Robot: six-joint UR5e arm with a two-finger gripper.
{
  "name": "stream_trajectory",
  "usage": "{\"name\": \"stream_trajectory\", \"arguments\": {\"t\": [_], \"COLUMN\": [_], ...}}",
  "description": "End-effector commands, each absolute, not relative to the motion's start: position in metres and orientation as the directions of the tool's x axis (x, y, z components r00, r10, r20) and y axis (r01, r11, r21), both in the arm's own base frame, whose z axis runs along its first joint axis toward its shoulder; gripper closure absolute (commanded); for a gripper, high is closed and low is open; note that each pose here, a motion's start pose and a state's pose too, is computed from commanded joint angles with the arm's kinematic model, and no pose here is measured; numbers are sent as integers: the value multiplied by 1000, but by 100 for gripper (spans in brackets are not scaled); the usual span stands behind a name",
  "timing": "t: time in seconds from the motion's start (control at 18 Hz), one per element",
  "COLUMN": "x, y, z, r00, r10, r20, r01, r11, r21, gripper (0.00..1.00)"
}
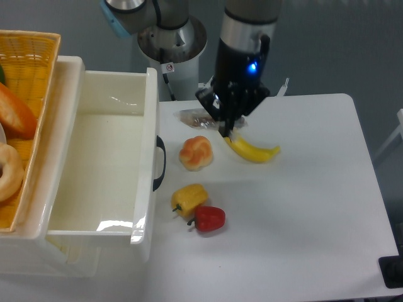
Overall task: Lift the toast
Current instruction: 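Carry the toast over the open white drawer, then lower the toast into the drawer and open the gripper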
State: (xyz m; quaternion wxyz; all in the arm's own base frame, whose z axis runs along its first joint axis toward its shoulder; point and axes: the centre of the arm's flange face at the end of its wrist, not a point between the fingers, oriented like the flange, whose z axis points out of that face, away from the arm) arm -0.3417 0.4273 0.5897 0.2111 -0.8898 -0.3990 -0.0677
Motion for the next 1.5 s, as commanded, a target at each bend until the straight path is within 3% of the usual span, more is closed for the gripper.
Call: {"name": "stream_trajectory", "arguments": {"t": [0.67, 1.5], "x": [-277, -239], "y": [408, 447], "z": [632, 602], "r00": [654, 676], "r10": [663, 612], "r20": [365, 411], "r01": [756, 735], "r11": [-559, -603], "r21": [-341, -310], "gripper": [100, 100]}}
